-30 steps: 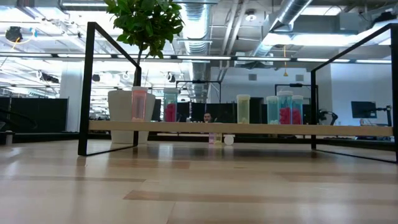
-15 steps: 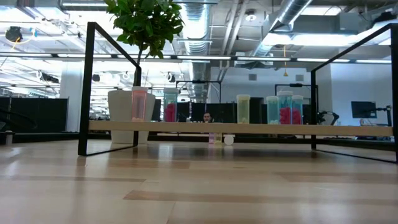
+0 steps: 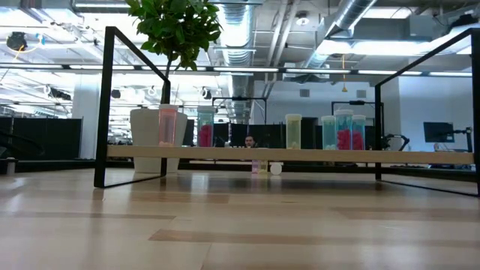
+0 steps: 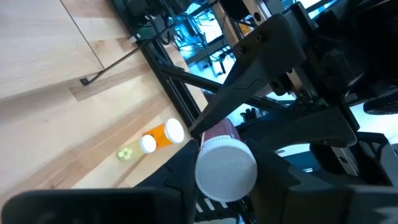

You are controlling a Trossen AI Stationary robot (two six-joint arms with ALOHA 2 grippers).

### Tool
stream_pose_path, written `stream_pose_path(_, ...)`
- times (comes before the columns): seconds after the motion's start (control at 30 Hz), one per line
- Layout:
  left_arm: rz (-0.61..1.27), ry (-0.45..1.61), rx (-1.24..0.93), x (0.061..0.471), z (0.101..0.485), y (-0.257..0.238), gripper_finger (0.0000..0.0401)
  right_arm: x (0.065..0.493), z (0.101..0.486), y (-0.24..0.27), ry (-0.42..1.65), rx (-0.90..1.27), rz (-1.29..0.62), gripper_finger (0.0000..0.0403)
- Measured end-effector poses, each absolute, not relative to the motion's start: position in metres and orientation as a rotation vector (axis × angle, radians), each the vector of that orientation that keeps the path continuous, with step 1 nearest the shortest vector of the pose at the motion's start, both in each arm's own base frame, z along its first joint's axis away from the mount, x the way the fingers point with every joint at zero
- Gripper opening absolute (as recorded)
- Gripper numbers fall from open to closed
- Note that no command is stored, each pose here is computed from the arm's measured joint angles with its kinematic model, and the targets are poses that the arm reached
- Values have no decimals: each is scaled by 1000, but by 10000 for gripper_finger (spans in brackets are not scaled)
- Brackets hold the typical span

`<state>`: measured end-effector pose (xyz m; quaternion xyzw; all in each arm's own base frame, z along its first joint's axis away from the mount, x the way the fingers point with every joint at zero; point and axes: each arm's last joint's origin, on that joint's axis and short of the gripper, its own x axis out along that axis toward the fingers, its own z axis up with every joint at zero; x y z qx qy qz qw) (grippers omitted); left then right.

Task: Pick and place medicine bottles onto shelf by color
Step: Put the pink pill bottle on the shelf

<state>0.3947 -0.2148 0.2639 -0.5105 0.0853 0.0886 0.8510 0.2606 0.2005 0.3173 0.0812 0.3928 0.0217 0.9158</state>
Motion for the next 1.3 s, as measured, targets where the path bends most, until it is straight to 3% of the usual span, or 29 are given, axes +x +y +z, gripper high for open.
stream_pose_path(0.13, 187, 179, -1079, 395, 264, -215, 89, 260, 317, 201, 830, 183, 77, 135)
stream_pose_path(0.3, 183, 175, -1089, 395, 265, -215, 92, 259, 317, 203, 877, 207, 138, 194)
stream_pose_path(0.5, 174, 237, -1098, 397, 261, -210, 93, 242, 341, 194, 1079, 248, 196, 242)
stream_pose_path(0.87, 15, 475, -1159, 417, 255, -171, 93, 187, 374, 196, 1324, 144, 90, 229)
stream_pose_path(1.0, -36, 666, -1171, 421, 252, -153, 93, 171, 372, 197, 1401, 89, 39, 227)
stream_pose_path(1.17, 20, 898, -1038, 420, 271, -129, 91, 164, 371, 202, 1397, 51, 60, 227)
stream_pose_path(1.3, 42, 968, -866, 418, 298, -106, 90, 165, 371, 200, 1370, 34, 36, 226)
